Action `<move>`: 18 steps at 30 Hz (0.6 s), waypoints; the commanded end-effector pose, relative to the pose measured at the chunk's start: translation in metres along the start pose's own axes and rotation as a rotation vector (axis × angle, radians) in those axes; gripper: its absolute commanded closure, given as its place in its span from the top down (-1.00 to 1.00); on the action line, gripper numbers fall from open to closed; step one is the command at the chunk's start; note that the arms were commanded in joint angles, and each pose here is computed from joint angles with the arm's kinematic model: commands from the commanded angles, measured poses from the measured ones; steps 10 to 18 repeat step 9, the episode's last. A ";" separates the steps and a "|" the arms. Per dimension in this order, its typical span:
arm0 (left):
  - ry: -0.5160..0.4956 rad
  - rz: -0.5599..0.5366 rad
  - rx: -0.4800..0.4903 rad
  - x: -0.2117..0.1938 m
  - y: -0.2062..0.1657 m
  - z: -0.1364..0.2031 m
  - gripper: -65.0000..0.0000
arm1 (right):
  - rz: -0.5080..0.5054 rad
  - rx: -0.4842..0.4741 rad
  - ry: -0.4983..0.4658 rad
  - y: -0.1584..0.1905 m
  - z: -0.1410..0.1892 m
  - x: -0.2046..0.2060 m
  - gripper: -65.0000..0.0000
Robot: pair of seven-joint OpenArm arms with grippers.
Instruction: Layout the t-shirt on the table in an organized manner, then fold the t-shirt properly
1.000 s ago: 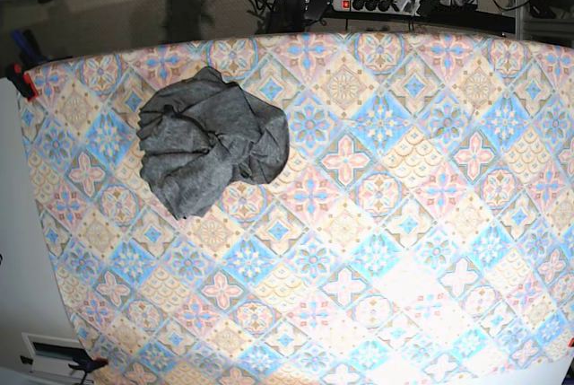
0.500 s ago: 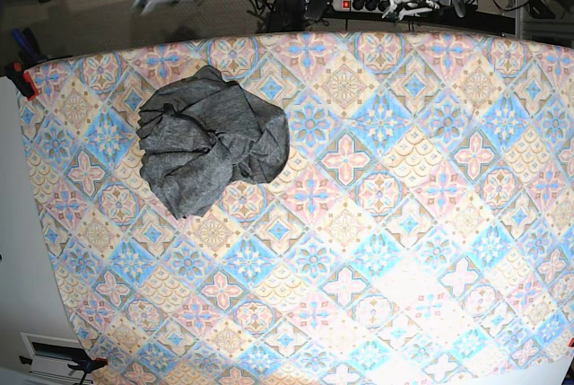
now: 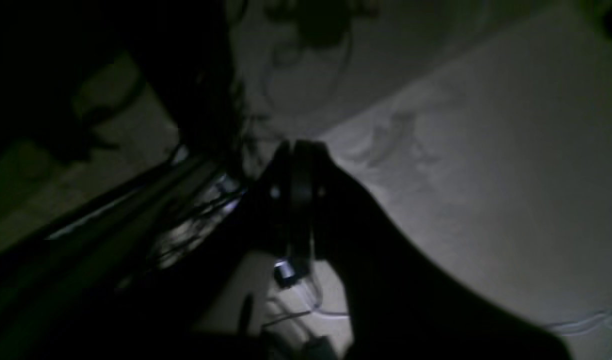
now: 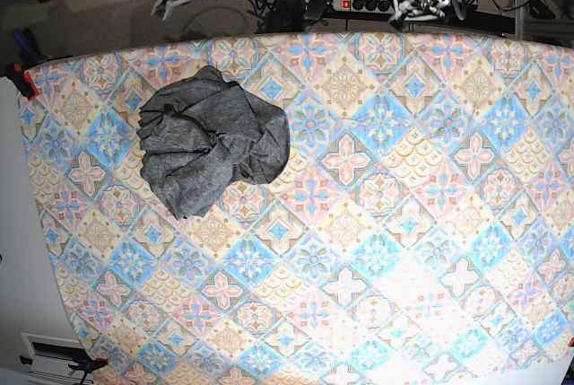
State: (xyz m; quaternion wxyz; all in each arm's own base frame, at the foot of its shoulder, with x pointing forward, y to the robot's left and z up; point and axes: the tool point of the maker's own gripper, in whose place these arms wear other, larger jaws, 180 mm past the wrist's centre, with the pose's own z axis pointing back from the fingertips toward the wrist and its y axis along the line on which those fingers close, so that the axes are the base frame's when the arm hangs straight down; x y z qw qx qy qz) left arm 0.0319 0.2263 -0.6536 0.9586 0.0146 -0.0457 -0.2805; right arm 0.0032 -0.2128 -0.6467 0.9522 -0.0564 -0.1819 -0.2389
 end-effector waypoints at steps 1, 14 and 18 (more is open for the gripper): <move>-0.006 0.004 -0.014 0.002 -0.008 -0.001 -1.00 | -0.004 -0.011 0.043 -0.005 0.007 -0.021 -1.00; -0.071 0.012 -0.054 0.044 -0.035 -0.007 -1.00 | -0.001 -0.011 0.043 -0.006 0.007 -0.020 -1.00; -0.071 0.012 -0.054 0.044 -0.035 -0.007 -1.00 | -0.001 -0.011 0.043 -0.006 0.007 -0.020 -1.00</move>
